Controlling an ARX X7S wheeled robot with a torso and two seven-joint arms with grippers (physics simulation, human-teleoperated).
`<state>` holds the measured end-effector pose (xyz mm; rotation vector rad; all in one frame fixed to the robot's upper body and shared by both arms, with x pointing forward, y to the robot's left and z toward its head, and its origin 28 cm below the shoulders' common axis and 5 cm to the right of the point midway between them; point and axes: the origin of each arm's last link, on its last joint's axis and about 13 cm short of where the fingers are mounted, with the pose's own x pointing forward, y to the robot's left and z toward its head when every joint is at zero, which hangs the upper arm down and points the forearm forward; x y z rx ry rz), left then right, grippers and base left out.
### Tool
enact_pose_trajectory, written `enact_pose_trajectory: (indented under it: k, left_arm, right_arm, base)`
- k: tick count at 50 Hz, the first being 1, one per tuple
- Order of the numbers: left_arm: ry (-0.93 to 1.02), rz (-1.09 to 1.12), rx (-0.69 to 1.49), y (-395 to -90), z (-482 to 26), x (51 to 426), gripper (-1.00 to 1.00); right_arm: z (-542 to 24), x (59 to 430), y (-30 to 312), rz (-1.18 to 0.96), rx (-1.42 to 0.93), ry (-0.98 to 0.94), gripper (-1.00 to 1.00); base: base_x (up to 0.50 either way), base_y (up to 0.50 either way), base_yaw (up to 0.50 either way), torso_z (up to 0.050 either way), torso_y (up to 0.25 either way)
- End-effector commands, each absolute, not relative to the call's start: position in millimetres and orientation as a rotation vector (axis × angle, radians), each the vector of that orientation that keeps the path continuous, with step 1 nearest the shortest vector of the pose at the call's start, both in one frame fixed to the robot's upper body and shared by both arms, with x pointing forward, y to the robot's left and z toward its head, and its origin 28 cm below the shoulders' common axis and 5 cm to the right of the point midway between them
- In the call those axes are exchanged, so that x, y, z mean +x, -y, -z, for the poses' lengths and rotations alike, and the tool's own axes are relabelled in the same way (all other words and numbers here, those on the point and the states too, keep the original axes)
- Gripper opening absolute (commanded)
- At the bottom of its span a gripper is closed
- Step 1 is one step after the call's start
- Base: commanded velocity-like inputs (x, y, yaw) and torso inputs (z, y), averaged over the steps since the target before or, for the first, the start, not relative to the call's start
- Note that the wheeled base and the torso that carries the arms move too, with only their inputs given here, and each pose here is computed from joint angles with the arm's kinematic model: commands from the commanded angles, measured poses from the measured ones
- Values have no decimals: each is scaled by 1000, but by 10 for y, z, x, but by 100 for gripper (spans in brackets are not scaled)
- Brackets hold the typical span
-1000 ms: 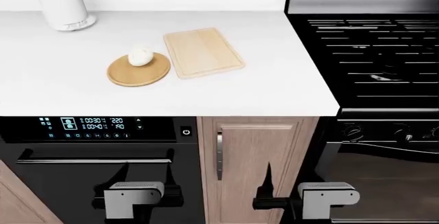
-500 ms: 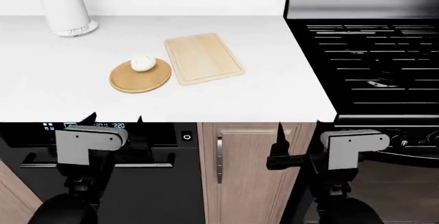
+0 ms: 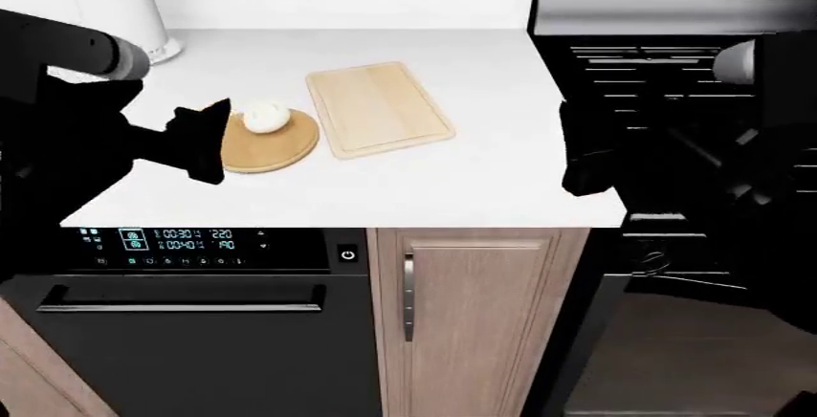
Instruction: Pick the dumpling from the plate and place it on the cutting board. Then pick the condiment bottle from the cabinet and place it next to the cutting board.
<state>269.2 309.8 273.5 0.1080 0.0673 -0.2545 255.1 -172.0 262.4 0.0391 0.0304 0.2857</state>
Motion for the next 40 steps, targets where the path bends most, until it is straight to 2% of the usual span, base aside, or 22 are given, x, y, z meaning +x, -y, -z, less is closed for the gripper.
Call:
enact_pose_trajectory:
  k: [1,32,40]
  left_arm:
    - [-128,265,168,-3248,-3248,2603,100]
    - [-100,277,179,-3225,-3289,2472,100]
    - [-103,295,182,-3200,-3281,2459,100]
  right_arm:
    - [-3159,2501,1773,-333,-92,-24,100]
    - [-3250,2491,1740,-340,-122,1,100]
    - [-3265,2474,1749,-340,-99,0,100]
  base:
    - [98,172,0,0,0]
    - [368,423,0,0,0]
    - [495,135,0,0,0]
